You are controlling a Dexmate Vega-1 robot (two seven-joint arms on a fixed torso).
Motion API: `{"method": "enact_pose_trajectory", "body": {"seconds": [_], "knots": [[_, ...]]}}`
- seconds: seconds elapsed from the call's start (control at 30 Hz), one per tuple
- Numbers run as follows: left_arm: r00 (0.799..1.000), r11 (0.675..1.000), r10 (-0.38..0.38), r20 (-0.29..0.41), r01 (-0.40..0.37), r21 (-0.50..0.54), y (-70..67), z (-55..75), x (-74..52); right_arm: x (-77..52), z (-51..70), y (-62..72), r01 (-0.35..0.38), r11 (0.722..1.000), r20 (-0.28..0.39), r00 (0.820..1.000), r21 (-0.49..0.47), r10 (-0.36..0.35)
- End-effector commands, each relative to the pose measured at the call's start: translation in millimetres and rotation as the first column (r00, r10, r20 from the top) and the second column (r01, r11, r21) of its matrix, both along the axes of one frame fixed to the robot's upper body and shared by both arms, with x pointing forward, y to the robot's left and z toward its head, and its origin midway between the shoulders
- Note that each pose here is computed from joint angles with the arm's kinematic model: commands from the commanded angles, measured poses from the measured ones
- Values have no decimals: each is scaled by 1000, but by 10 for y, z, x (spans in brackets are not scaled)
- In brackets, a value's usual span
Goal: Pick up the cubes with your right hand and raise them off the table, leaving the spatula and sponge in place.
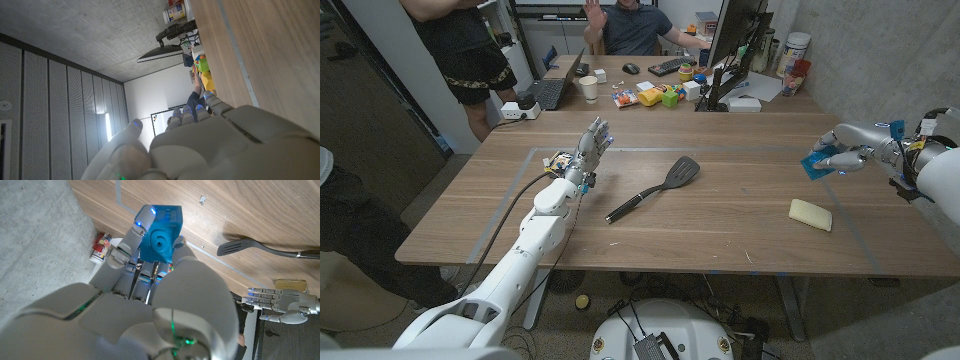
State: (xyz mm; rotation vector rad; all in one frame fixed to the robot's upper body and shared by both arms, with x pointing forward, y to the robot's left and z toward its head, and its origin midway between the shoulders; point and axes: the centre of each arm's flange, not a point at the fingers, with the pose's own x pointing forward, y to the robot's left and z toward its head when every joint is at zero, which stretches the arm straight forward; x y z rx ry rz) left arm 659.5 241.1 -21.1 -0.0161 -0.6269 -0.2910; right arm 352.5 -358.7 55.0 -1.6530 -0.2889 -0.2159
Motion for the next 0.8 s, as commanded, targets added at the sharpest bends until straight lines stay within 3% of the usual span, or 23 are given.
{"method": "enact_pose_trajectory", "body": {"seconds": [0.03,0.33,0.8], "knots": [[1000,1000,9,6,-9,-6,14,-12,-58,-230,139,-53,14,1000,109,994,2,-14],[1000,1000,18,9,-18,-11,23,-31,-117,-386,223,-80,21,1000,189,982,-14,-18],[999,999,35,14,-35,-8,54,-22,-193,-346,209,-105,-8,1000,185,983,-12,10]]}}
